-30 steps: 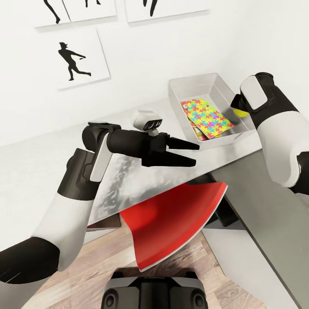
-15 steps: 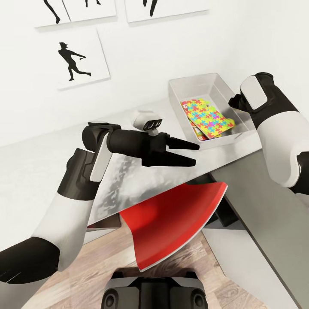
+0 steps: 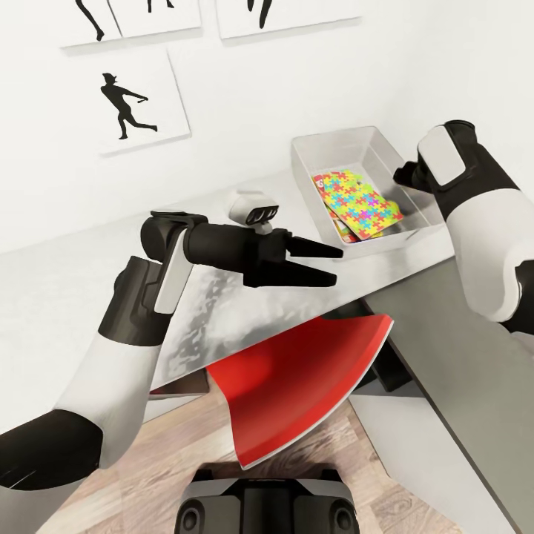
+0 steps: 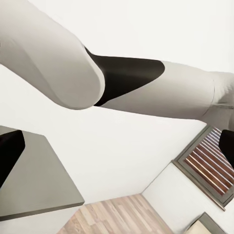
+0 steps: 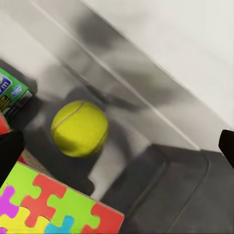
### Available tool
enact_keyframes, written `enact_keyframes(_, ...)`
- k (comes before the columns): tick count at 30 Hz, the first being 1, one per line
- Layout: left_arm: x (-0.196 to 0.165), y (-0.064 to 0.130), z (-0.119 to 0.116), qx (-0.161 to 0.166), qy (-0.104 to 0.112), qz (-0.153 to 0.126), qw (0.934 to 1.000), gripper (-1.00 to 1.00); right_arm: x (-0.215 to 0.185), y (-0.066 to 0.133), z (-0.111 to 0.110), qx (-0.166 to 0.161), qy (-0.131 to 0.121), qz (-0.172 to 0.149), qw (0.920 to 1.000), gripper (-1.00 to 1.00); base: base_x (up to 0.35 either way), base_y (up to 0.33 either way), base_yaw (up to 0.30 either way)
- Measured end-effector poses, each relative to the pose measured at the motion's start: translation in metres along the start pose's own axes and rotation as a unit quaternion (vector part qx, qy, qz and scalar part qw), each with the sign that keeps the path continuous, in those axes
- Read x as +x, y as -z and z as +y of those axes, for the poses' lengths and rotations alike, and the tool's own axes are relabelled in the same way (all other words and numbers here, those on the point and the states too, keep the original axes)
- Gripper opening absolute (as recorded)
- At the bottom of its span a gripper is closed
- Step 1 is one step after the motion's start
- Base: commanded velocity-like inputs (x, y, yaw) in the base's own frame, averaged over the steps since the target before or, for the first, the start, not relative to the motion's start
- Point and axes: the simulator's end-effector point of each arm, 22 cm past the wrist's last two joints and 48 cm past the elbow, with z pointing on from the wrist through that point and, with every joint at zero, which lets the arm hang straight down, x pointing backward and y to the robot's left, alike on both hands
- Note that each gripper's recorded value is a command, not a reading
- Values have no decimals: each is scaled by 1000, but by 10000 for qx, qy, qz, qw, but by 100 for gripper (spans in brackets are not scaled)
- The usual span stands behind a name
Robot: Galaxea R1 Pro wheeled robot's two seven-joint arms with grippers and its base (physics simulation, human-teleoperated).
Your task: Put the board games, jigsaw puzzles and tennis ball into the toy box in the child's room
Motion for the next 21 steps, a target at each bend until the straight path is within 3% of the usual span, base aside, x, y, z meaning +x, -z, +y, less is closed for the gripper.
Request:
enact_keyframes(3, 0, 1, 0, -7, 1, -5, 10000, 100, 4, 1, 4, -92, 81, 122, 9999, 100, 0, 0, 0)
enact_keyframes(7, 0, 1, 1, -9, 3, -7, 10000, 100, 4, 2, 9, -242, 6, 127, 9996, 100, -85, 30, 0)
enact_keyframes(21, -5, 0, -5, -21, -60, 13, 10000, 100, -16, 19, 13, -377, -91, -108, 9992, 100, -230, 145, 0)
